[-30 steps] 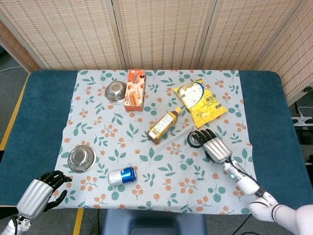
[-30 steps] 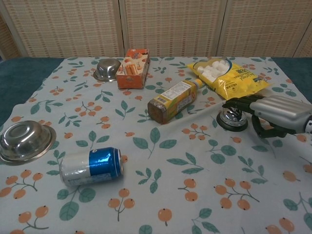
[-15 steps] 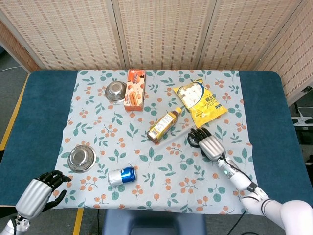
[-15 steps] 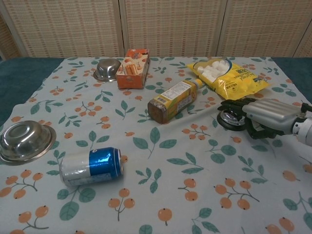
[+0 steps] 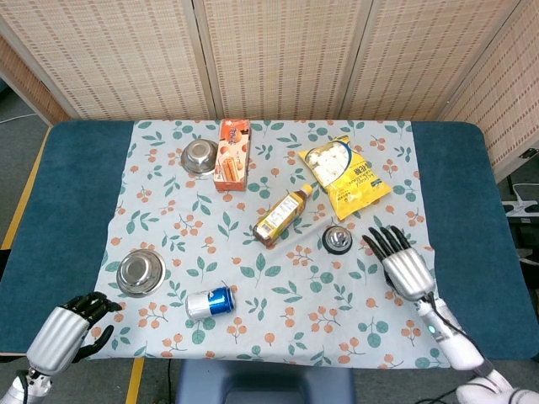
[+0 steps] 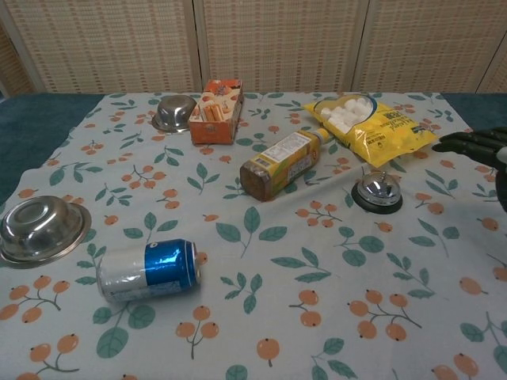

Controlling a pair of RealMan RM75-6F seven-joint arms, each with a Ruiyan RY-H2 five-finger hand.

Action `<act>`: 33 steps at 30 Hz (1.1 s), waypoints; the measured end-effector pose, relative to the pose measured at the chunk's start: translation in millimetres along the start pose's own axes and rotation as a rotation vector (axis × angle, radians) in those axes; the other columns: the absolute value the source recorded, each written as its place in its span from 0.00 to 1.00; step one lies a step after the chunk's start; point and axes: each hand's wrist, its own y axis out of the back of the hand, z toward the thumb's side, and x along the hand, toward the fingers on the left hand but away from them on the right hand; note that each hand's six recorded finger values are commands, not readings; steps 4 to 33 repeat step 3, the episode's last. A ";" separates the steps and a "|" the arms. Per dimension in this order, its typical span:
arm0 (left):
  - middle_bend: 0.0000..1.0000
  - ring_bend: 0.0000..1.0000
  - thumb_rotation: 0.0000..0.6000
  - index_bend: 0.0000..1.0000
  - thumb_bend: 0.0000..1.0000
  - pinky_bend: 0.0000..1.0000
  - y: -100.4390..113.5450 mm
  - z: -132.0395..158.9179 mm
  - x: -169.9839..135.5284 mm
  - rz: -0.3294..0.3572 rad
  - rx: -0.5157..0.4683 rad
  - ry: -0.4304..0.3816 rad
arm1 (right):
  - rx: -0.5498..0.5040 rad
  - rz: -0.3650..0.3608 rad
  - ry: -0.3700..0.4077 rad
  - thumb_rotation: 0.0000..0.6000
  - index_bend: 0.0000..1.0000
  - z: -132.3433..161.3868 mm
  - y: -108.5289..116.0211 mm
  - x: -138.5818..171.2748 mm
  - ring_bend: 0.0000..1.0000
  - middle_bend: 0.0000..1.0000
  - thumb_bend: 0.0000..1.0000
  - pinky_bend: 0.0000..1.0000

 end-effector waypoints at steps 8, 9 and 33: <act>0.44 0.30 1.00 0.37 0.43 0.47 -1.5 1.1 -0.2 -0.005 0.003 -0.002 | -0.019 0.051 -0.091 1.00 0.00 -9.2 2.5 37.4 0.00 0.00 1.00 0.05; 0.44 0.30 1.00 0.37 0.43 0.47 -1.5 1.1 -0.2 -0.005 0.003 -0.002 | -0.019 0.051 -0.091 1.00 0.00 -9.2 2.5 37.4 0.00 0.00 1.00 0.05; 0.44 0.30 1.00 0.37 0.43 0.47 -1.5 1.1 -0.2 -0.005 0.003 -0.002 | -0.019 0.051 -0.091 1.00 0.00 -9.2 2.5 37.4 0.00 0.00 1.00 0.05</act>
